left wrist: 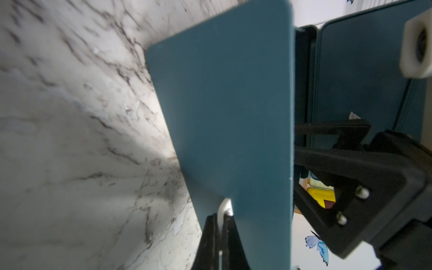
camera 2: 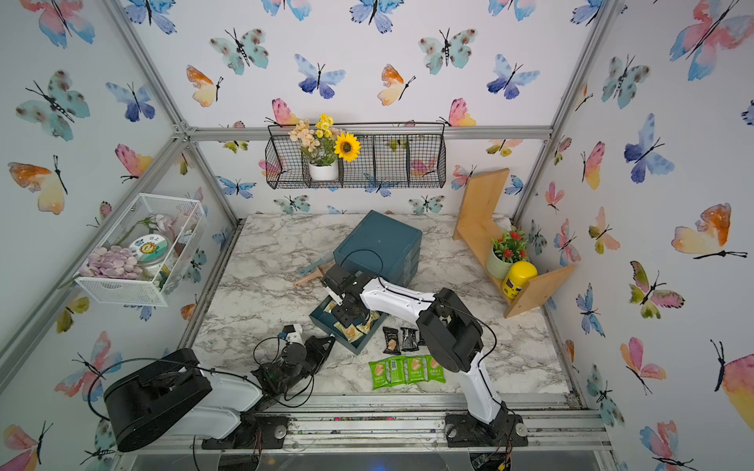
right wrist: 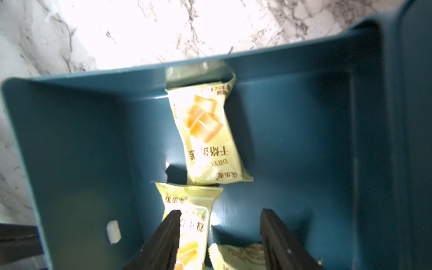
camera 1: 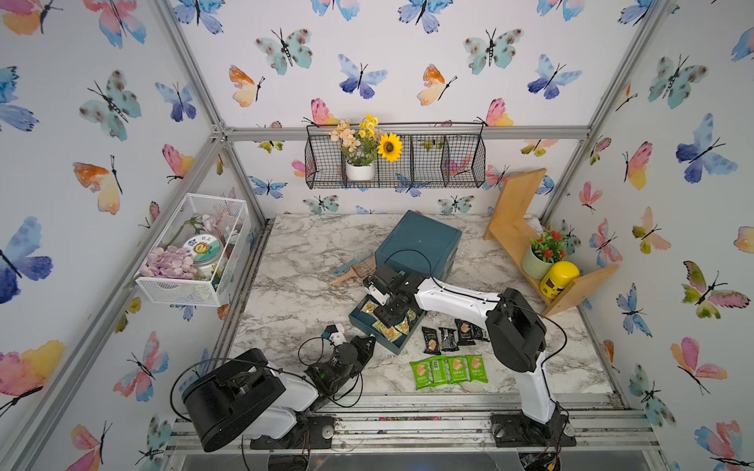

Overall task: Take the cookies out of the drawer
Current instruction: Pick up the cookie from the drawer.

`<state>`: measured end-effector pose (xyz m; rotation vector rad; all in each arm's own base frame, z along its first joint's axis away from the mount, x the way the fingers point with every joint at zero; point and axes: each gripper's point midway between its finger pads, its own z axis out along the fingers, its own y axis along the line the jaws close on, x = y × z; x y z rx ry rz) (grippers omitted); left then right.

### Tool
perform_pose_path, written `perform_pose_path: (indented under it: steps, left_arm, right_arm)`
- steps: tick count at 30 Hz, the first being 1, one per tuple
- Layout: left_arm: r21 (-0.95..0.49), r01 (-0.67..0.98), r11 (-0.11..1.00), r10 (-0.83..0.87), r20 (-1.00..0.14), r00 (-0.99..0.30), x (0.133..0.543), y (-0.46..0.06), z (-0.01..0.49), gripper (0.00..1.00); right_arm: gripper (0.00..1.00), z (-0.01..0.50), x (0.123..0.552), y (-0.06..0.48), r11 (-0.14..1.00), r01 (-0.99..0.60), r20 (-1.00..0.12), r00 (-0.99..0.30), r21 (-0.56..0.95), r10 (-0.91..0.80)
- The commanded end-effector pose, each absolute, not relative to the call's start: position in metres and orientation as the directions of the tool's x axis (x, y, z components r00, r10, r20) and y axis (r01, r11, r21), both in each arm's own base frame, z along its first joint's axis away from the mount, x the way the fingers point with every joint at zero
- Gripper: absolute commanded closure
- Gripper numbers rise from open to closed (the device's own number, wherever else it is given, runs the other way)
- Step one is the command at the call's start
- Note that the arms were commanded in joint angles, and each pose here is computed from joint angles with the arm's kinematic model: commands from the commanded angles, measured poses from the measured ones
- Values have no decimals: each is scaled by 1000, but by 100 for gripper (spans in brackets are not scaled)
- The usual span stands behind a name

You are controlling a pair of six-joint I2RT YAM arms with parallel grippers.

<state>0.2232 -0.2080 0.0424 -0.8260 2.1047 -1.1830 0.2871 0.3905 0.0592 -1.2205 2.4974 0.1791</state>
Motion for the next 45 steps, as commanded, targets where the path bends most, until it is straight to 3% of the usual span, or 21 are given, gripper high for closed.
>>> perform_pose_path:
  steps: [1,19,27,36,45]
  left_arm:
    - [-835,-266,482,-729,-213,-651,218,-201,25,100]
    - [-835,-265,483,-727,-214,-652,219,-203,25,100]
    - [-836,-265,480,-728,-212,-652,219,-203,25,100]
    - [-836,-266,479,-727,-208,-654,219,-204,25,100]
    - [-836,-268,479,-729,-209,-652,219,-203,25,100]
  right_arm:
    - [41,56,276,387,597,-802,-335,-555,-28,-761]
    - [39,13,249,396,558,-827,-240,-556,68,-795]
    - [41,-7,253,377,589,-808,-172,-579,-6,-797]
    - [51,-1,270,363,644,-755,-183,-620,-122,-763]
    - [67,18,277,374,659,-744,-262,-619,-106,-741]
